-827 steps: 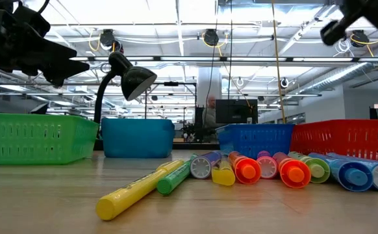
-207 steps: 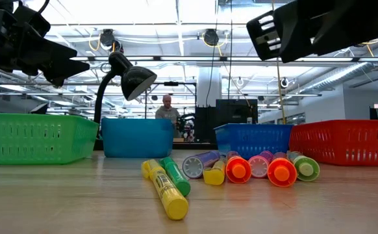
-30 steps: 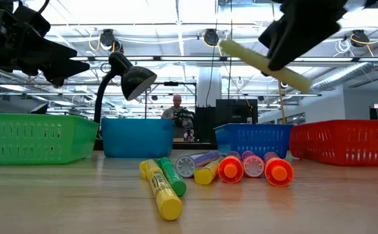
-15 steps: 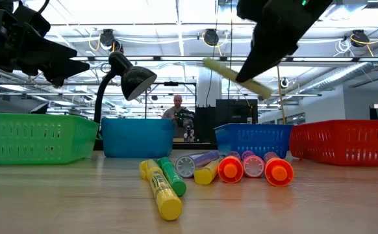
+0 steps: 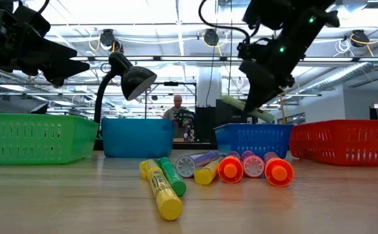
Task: Pick & Place Markers
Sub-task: Put the green highlighter pen into the blue bin
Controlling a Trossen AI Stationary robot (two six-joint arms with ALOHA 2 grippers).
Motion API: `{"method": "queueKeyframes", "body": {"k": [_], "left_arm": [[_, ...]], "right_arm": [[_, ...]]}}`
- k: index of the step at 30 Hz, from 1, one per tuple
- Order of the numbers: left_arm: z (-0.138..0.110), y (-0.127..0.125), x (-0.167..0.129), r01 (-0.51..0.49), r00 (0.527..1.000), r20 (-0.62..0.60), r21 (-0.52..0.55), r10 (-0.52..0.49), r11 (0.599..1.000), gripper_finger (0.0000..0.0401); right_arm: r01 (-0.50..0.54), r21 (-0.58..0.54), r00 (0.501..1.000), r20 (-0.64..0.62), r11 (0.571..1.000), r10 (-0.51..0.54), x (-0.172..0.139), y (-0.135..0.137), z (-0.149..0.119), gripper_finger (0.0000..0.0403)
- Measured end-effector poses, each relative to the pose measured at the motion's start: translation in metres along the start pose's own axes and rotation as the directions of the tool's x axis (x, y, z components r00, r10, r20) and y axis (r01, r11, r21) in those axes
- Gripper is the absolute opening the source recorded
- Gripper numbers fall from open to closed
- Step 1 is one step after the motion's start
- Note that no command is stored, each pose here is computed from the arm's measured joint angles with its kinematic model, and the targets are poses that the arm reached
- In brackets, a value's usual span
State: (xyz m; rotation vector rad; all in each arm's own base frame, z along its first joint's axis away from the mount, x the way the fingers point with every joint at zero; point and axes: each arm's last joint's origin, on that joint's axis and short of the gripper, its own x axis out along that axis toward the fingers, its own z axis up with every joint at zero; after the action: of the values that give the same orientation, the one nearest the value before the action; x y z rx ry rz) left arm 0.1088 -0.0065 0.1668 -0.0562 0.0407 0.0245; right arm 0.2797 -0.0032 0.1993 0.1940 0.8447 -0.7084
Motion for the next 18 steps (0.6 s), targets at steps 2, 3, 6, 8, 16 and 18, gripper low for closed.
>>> {"method": "queueKeyframes", "body": {"k": [2, 3, 6, 8, 16, 18], "left_arm": [[0.0, 0.0, 0.0, 0.0, 1.0, 0.0, 0.0, 0.0, 1.0, 0.0267], [0.0, 0.0, 0.0, 0.0, 1.0, 0.0, 0.0, 0.0, 1.0, 0.0267], [0.0, 0.0, 0.0, 0.0, 1.0, 0.0, 0.0, 0.0, 1.0, 0.0267], [0.0, 0.0, 0.0, 0.0, 1.0, 0.0, 0.0, 0.0, 1.0, 0.0267], [0.0, 0.0, 0.0, 0.0, 1.0, 0.001, 0.0, 0.0, 1.0, 0.0267], [0.0, 0.0, 0.0, 0.0, 1.0, 0.0, 0.0, 0.0, 1.0, 0.0267]], "right_arm": [[0.009, 0.045, 1.0, -0.001, 0.999, -0.008, 0.002, -0.003, 0.002, 0.0059], [0.005, 0.05, 1.0, 0.005, 0.999, -0.005, 0.002, -0.003, 0.003, 0.0059], [-0.036, 0.038, 0.999, 0.03, 0.999, 0.035, 0.001, 0.002, 0.005, 0.0059], [-0.056, 0.01, 0.998, 0.043, 0.998, 0.055, -0.001, 0.005, 0.005, 0.0059], [-0.082, -0.037, 0.995, 0.051, 0.996, 0.084, -0.007, 0.014, 0.0, 0.0065], [-0.088, -0.029, 0.995, 0.051, 0.996, 0.09, -0.008, 0.016, -0.001, 0.0067]]}}
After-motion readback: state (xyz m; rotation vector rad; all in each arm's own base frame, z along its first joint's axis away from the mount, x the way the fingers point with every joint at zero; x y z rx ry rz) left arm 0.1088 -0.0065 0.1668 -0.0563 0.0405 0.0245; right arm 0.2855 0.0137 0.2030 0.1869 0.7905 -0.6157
